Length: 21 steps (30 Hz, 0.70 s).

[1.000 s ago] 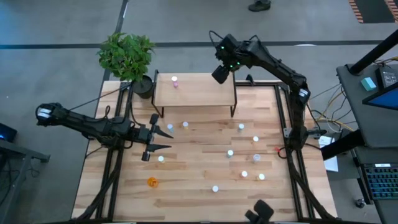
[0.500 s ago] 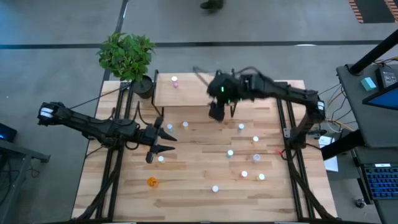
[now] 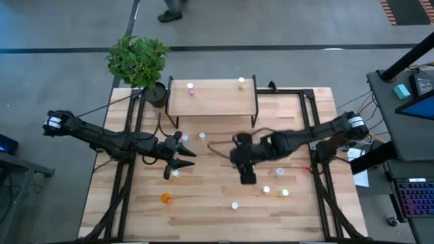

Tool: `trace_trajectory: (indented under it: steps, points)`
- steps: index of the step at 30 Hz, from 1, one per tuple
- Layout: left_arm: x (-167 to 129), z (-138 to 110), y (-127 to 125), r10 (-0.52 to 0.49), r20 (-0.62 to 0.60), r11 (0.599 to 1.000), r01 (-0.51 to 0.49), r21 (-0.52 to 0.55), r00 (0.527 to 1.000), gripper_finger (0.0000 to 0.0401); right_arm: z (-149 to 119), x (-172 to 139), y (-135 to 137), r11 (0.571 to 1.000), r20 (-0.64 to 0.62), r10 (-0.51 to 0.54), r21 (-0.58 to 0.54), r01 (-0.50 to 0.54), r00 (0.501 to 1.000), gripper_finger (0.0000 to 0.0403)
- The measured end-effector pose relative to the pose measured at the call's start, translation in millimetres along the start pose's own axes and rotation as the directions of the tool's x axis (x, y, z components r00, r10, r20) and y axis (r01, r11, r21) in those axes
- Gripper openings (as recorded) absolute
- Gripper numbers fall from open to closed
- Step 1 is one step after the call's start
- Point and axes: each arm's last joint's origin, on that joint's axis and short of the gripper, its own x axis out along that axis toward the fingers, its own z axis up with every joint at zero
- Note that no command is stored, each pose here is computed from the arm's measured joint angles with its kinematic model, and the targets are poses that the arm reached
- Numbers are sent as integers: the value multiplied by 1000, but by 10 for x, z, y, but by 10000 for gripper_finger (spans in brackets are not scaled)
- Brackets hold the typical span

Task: Pick and place medicine bottles onto shelf by color
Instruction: Put the blue pill bottle on the shelf

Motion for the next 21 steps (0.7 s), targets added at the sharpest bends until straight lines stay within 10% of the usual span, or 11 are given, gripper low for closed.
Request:
trace_trajectory:
  steps: [9,21]
  points:
    - [122,10,-6,-18,66,999,15,43,998,144,-350,92,379,992,-89,49,-108,-59,995,183]
    - [137,3,-5,-19,68,999,16,43,998,144,-835,-135,198,994,37,-76,80,72,996,187]
